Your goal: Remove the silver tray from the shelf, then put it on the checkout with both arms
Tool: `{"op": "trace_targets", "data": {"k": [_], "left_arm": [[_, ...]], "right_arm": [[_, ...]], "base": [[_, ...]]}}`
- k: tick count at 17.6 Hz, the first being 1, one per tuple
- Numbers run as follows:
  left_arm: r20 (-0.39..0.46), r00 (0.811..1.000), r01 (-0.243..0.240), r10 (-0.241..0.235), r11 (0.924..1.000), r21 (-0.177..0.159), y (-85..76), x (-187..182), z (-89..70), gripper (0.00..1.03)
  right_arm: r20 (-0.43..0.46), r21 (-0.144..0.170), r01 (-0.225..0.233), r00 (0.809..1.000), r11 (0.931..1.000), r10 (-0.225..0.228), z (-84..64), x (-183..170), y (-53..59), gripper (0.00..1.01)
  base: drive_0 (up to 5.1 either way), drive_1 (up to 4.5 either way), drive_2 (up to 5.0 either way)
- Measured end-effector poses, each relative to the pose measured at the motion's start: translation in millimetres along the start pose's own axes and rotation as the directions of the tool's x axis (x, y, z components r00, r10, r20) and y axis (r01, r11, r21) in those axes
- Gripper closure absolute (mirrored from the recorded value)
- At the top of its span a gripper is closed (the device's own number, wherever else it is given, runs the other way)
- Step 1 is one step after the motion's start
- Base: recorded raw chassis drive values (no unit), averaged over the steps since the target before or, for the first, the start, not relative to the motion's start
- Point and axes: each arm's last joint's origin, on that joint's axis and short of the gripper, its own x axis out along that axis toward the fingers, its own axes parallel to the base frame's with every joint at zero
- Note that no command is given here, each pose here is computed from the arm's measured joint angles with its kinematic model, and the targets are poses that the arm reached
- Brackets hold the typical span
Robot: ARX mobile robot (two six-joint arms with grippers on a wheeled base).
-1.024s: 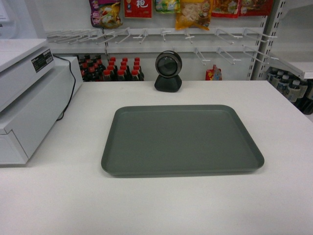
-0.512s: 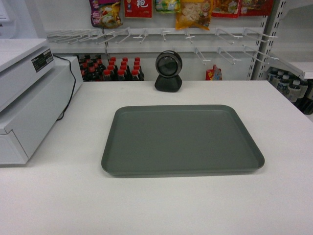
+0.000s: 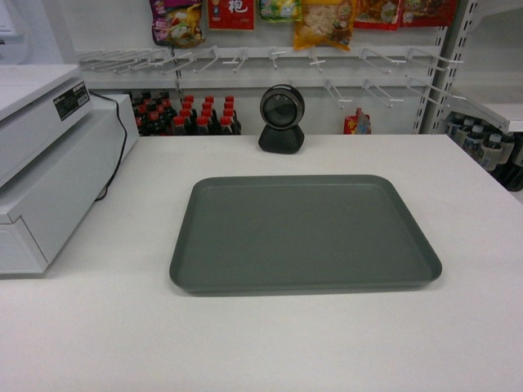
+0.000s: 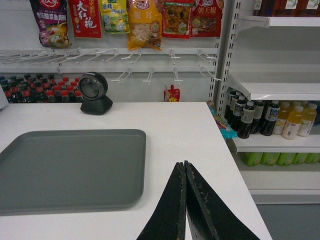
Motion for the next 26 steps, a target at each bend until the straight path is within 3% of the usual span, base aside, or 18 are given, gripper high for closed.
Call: {"op": "trace_targets", "data": {"k": [13, 14, 16, 17, 18, 23, 24, 26], "left_arm": [[-0.004, 1.0, 0.0, 0.0, 1.0, 0.0, 0.0, -19, -0.2, 1.02], [-0.052, 0.999, 0.0, 0.001, 1.0, 0.0, 0.1, -24, -5.7, 1.02], [0.0, 1.0, -0.003, 0.003, 1.0, 0.0, 0.1, -29, -0.4, 1.02], [-0.018, 1.0, -0.003, 0.003, 1.0, 0.0, 0.1, -28, -3.5, 1.02], [-0.014, 1.0, -0.001, 0.001, 1.0, 0.0, 0.1, -28, -3.1, 1.02], [-0.013, 1.0, -0.001, 0.001, 1.0, 0.0, 0.1, -28, -3.0, 1.02], [-0.013, 1.0, -0.001, 0.001, 1.0, 0.0, 0.1, -28, -3.0, 0.98], [-0.013, 1.0, -0.001, 0.001, 1.0, 0.0, 0.1, -28, -3.0, 0.74]], "right_arm": [[0.011, 0.0, 0.0, 1.0, 1.0, 0.0, 3.0, -23, 0.0, 0.99], [0.011, 0.0, 0.0, 1.0, 1.0, 0.0, 2.8, -24, 0.0, 0.99], [0.008, 0.0, 0.0, 1.0, 1.0, 0.0, 2.3, -26, 0.0, 0.99], [-0.042, 0.0, -0.002, 0.999, 1.0, 0.002, -3.8, -33, 0.1, 0.99], [0.016, 0.0, 0.0, 1.0, 1.0, 0.0, 0.8, -37, 0.1, 0.99], [0.002, 0.0, 0.0, 1.0, 1.0, 0.0, -0.6, -36, 0.1, 0.99], [0.002, 0.0, 0.0, 1.0, 1.0, 0.0, -0.6, -36, 0.1, 0.89], [0.001, 0.0, 0.0, 1.0, 1.0, 0.0, -0.6, -36, 0.1, 0.65]], "base": [[0.0, 0.0, 0.0], [0.0, 0.0, 0.0], [0.0, 0.0, 0.0], [0.0, 0.0, 0.0], [0.0, 0.0, 0.0], [0.0, 0.0, 0.0], [0.0, 0.0, 0.0], [0.0, 0.0, 0.0]]}}
